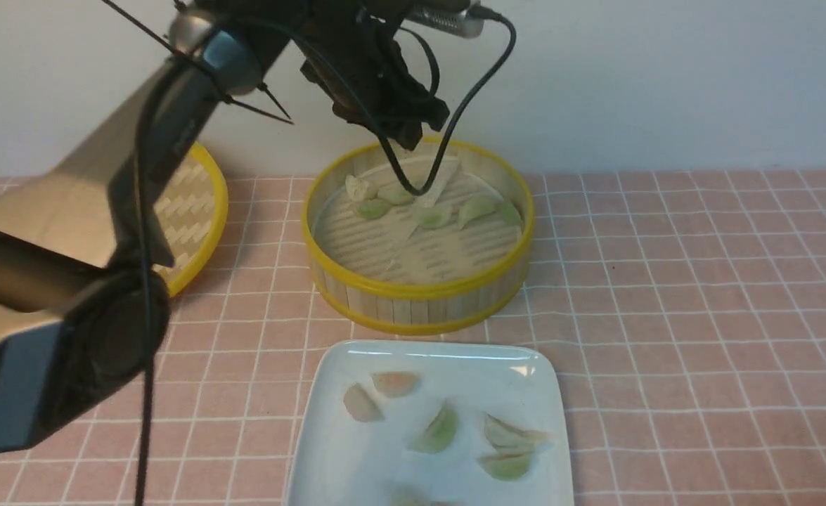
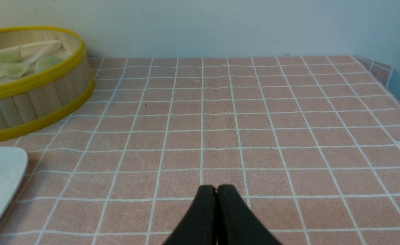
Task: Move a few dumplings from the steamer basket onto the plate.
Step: Use the left arm to grab a dumpling from the steamer, then use the left arm to put the dumpling into the plate
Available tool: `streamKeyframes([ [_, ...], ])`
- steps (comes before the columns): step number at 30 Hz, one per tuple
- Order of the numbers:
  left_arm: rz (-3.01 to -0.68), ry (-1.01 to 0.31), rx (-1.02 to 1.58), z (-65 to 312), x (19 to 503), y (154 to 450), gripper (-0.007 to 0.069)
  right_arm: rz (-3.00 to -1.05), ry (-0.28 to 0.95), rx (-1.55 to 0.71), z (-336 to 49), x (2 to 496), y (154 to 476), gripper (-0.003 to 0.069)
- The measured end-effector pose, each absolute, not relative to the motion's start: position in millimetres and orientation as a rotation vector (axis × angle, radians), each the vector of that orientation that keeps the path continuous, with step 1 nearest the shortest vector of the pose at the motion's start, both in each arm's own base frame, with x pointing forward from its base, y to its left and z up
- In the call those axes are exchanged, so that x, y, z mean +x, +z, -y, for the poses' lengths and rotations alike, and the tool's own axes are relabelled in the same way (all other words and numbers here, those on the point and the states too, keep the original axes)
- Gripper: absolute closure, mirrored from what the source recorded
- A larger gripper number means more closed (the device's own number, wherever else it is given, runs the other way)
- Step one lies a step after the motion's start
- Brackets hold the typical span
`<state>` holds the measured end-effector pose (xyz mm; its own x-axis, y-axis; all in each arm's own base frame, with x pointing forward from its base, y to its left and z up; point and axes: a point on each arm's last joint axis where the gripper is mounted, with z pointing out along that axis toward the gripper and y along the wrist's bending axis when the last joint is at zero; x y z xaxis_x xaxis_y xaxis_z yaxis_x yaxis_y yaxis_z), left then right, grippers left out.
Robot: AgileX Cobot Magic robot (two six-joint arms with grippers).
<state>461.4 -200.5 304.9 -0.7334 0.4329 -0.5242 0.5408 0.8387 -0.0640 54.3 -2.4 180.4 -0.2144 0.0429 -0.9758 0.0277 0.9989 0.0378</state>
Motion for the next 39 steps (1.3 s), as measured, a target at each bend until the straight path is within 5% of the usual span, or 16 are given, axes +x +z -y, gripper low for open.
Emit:
streamKeyframes([
  [12, -3.036, -0.42, 0.908, 193.3, 312.2, 227.1, 0.0398, -1.786, 0.014, 0.052, 2.4, 54.3, 180.5, 0.0673],
  [23, -2.939, -0.379, 1.002, 208.2, 298.4, 201.6, 0.0379, -1.786, 0.015, 0.052, 2.3, 54.3, 180.5, 0.0673],
  [32, -2.951, -0.365, 0.926, 209.4, 301.9, 207.1, 0.0074, -1.786, 0.015, 0.052, 2.3, 54.3, 180.5, 0.0673],
  [35, -2.87, -0.289, 0.863, 209.7, 319.7, 230.4, 0.0132, -1.786, 0.015, 0.052, 2.3, 54.3, 180.5, 0.0673],
  [39, -2.765, -0.292, 0.64, 198.3, 351.3, 269.9, 0.0424, -1.786, 0.015, 0.052, 2.3, 54.3, 180.5, 0.0673],
])
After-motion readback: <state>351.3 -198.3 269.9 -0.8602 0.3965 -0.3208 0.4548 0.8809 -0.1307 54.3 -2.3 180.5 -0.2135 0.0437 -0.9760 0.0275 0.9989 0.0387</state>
